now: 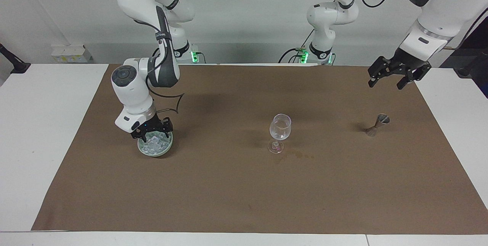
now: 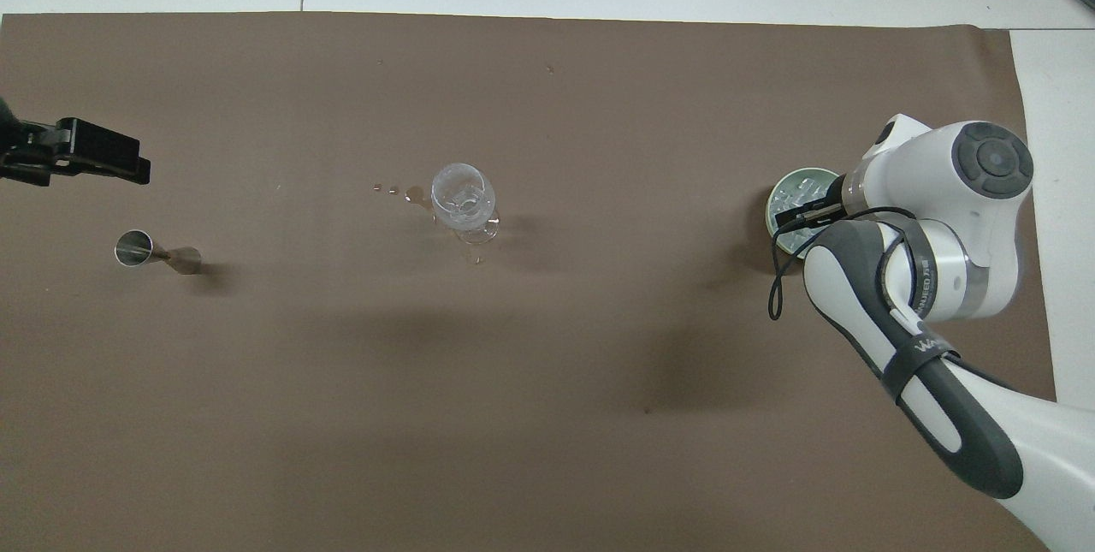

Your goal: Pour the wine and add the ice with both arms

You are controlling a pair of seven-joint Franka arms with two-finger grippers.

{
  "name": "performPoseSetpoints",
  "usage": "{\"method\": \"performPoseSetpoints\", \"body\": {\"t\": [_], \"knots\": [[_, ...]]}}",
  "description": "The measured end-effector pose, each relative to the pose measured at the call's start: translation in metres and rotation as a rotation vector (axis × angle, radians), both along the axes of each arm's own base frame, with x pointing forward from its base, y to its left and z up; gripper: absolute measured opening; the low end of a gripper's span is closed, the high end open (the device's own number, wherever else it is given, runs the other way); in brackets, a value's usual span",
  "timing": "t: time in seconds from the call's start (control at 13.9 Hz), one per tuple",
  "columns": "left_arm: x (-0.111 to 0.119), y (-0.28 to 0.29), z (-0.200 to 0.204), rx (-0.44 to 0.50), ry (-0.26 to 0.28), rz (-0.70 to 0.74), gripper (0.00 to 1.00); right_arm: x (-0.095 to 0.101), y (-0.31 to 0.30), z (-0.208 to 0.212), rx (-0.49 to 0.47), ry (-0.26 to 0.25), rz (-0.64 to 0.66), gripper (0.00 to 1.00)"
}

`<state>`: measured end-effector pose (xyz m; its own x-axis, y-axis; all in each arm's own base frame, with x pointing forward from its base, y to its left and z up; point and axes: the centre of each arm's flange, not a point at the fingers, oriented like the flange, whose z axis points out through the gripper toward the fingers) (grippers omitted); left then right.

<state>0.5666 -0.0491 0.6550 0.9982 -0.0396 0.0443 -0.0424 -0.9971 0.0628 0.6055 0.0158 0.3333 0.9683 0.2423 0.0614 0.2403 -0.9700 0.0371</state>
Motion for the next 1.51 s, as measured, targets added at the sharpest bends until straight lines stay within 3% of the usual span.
{"method": "performPoseSetpoints", "body": {"t": [0.22, 0.36, 0.65, 1.15, 1.51], "knots": [[-0.02, 0.003, 0.021, 0.05, -0.004, 0.028, 1.0, 0.0, 0.0, 0.0, -0.001, -0.002, 0.001, 0.8], [-0.023, 0.001, 0.024, 0.054, -0.003, 0.046, 1.0, 0.0, 0.0, 0.0, -0.001, -0.002, 0.002, 0.64], [-0.026, 0.003, 0.018, 0.067, 0.033, 0.09, 1.0, 0.0, 0.0, 0.0, -0.001, -0.002, 0.002, 0.55], [-0.015, 0.004, 0.0, 0.08, 0.047, 0.06, 1.0, 0.0, 0.0, 0.0, -0.002, -0.002, 0.002, 0.35], [-0.003, 0.01, -0.006, 0.079, 0.015, 0.009, 1.0, 0.001, 0.0, 0.0, -0.002, -0.004, 0.002, 0.32]]}}
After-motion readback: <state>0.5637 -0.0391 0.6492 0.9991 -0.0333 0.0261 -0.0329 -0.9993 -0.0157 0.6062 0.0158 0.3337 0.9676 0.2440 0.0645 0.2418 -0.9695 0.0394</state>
